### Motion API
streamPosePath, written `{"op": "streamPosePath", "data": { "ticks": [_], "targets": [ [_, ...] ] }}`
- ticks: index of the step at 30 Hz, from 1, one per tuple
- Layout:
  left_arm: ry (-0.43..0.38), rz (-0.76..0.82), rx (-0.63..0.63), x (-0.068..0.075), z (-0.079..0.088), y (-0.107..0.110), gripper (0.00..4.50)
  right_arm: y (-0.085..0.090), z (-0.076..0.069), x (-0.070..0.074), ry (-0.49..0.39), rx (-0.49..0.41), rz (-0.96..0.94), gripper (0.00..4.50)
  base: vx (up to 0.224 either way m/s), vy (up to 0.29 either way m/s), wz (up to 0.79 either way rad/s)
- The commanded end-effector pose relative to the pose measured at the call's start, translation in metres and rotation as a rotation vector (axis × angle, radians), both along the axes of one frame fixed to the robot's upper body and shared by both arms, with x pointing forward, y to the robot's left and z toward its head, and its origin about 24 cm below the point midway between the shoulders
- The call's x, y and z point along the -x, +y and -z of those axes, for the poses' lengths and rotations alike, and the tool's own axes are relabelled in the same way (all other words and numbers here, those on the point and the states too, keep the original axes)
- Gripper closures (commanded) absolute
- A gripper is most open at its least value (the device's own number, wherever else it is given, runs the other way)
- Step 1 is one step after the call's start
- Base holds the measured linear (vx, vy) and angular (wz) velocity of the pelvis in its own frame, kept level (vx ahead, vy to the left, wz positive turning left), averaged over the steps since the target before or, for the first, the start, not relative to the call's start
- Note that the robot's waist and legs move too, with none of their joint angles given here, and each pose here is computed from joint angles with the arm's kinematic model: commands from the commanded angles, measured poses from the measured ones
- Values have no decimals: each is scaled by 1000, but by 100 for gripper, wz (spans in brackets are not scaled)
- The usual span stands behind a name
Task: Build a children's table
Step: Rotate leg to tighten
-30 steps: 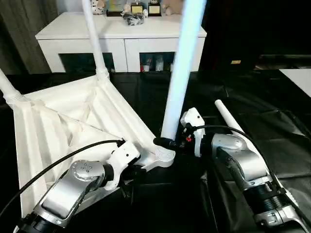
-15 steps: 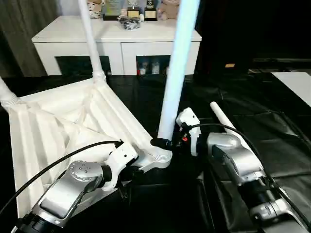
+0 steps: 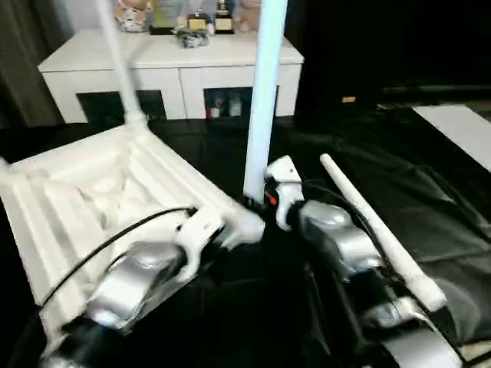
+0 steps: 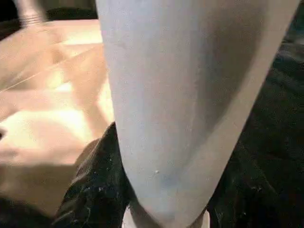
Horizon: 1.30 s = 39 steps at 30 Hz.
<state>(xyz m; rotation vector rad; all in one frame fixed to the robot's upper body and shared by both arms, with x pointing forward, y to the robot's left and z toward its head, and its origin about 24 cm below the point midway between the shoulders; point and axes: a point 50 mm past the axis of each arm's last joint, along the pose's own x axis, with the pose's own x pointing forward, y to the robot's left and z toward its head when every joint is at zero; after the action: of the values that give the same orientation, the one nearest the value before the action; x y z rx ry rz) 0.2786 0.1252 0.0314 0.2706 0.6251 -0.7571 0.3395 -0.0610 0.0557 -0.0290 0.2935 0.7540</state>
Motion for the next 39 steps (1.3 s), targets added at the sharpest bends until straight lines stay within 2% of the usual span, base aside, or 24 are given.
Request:
{"op": "streamPosePath", "data": {
  "ticks": [1,3,4,8,11,24,27,30,31,32,34,35,39],
  "targets": [
    [19,-45,-8,-4,8,-14,450,-24,57,12,252,131,207,266,-56,33,-7],
    [15,-54,-13,-7,8,-19,450,-21,57,9,258,126,245,266,-59,26,-2],
    [6,-63,-6,-12,8,-34,450,-15,54,4,268,124,316,266,-61,21,2],
    [-3,-81,20,-19,6,-56,450,-7,54,-1,299,112,441,266,-84,-2,10],
    [-2,-112,42,-23,5,-65,450,-2,54,-2,310,107,500,266,25,-94,-1],
    [-14,-161,12,-30,9,-48,450,6,51,-5,283,128,512,266,0,2,-1],
    [-12,-154,12,-29,10,-46,450,8,50,-6,278,115,503,266,0,0,0],
    [-6,-144,17,-28,10,-45,450,14,44,-9,271,57,468,266,0,0,0],
    [-5,-138,19,-27,10,-44,450,15,41,-10,260,38,453,231,0,0,0],
    [-5,-138,19,-27,10,-44,450,15,41,-10,260,38,453,231,0,0,0],
    [-15,-121,24,-27,9,-41,450,18,30,-15,219,1,418,194,0,0,0],
    [-15,-121,24,-27,9,-41,450,18,30,-15,219,1,418,191,0,0,0],
    [-48,-74,26,-27,4,-36,450,19,13,-23,153,-32,354,163,0,0,0]
  ]
}}
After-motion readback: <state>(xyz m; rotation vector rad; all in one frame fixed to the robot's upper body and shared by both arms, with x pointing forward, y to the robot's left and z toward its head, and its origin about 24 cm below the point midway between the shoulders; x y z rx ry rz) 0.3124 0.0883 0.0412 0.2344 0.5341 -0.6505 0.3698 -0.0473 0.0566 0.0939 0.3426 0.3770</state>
